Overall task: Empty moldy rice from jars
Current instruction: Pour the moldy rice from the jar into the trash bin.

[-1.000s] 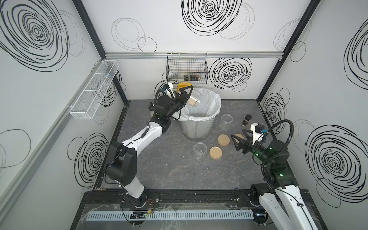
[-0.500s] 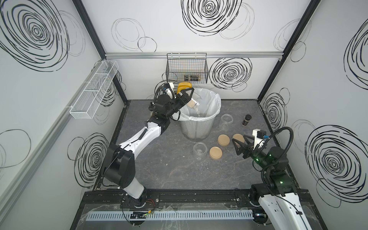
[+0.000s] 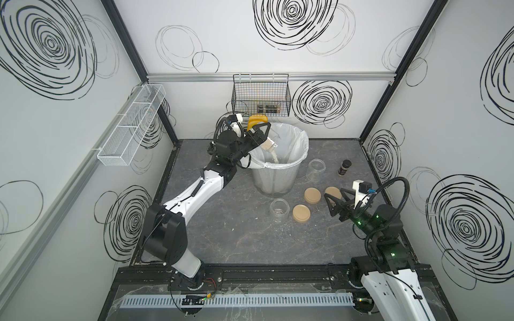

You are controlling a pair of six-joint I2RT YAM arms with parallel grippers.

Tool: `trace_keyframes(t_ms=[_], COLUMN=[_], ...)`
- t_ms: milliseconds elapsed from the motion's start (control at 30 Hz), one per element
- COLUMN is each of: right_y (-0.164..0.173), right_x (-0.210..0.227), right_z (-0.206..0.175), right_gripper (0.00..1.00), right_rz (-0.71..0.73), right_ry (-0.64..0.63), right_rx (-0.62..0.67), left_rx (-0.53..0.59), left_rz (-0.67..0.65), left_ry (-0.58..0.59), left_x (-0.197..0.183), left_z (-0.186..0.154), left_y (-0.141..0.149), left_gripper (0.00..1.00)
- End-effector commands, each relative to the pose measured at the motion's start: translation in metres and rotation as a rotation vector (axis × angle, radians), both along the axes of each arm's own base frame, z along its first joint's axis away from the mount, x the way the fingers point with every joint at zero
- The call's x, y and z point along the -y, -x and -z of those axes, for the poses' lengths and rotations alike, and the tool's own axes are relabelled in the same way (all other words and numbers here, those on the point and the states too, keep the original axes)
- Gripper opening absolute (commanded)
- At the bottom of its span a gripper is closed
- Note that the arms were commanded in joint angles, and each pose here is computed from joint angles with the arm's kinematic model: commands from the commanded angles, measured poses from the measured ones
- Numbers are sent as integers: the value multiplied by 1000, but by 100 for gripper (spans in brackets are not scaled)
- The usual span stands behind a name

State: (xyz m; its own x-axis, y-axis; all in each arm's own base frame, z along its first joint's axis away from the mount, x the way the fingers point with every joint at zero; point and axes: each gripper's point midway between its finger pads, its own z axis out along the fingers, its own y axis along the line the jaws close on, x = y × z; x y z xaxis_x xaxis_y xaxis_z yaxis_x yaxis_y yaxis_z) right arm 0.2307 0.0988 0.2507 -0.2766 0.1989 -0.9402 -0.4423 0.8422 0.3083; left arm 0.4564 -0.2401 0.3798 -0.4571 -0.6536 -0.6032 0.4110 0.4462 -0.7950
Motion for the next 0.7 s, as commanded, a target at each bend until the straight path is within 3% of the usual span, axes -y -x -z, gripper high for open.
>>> trace_keyframes(t_ms=[0, 667], right_y=[0, 1], right_x=[2, 4], right_z=[0, 1], right_gripper=[89, 90], right_rz=[12, 24], right_ry=[-5, -5], right_rx=[2, 3], left_rx=[216, 321], left_rz=[-16, -74], left_ry=[57, -136], left_x=[-9, -1], left_z=[-80, -95], left_y=[22, 35], left_gripper=[62, 63])
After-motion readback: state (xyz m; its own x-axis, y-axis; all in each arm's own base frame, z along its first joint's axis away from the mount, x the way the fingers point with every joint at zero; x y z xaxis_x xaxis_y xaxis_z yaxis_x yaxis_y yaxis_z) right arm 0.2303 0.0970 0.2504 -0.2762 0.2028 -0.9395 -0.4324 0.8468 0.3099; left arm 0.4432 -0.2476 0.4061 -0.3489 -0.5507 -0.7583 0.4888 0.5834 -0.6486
